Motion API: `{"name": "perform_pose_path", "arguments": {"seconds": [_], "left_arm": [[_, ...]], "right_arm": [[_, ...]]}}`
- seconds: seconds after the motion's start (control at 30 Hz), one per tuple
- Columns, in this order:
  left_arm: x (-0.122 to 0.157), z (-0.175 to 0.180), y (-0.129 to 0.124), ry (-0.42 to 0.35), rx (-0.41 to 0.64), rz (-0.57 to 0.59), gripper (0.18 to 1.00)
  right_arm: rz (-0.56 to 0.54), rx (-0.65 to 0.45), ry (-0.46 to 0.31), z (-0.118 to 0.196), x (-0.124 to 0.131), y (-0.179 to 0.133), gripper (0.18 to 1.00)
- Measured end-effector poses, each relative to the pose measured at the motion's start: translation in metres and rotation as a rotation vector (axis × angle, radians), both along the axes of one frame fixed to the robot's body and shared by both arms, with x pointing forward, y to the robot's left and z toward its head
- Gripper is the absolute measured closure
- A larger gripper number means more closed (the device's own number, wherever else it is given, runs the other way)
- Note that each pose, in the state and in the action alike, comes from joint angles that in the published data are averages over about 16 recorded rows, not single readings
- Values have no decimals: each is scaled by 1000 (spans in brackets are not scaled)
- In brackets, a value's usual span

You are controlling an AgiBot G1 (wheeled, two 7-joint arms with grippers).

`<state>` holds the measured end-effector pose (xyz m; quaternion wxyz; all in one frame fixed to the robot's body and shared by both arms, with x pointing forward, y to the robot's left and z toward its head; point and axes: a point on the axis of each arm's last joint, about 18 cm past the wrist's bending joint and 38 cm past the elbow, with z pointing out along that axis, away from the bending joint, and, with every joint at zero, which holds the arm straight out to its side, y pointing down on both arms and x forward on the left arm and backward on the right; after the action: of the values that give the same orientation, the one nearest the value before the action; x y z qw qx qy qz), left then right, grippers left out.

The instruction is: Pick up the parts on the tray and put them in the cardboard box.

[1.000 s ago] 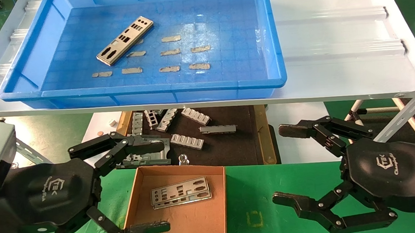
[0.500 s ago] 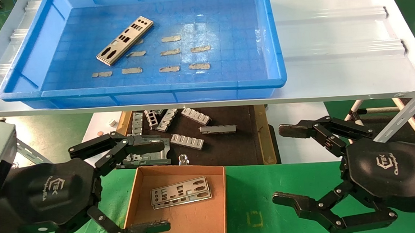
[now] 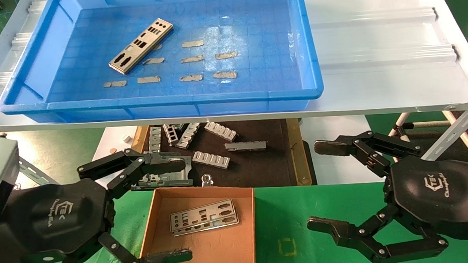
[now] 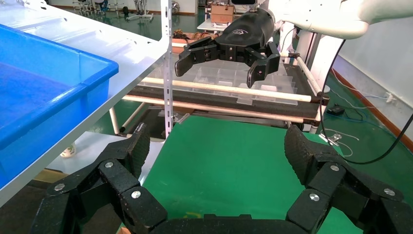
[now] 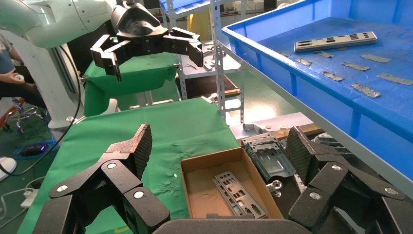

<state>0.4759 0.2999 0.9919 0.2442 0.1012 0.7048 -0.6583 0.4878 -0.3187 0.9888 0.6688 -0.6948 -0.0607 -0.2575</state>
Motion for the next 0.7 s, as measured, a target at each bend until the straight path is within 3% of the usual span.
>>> {"name": "perform_pose_path", "arguments": {"seconds": [0.7], "left_arm": [[0, 0, 0, 0, 0, 0, 184]], "right_arm": [[0, 0, 0, 0, 0, 0, 178]]}}
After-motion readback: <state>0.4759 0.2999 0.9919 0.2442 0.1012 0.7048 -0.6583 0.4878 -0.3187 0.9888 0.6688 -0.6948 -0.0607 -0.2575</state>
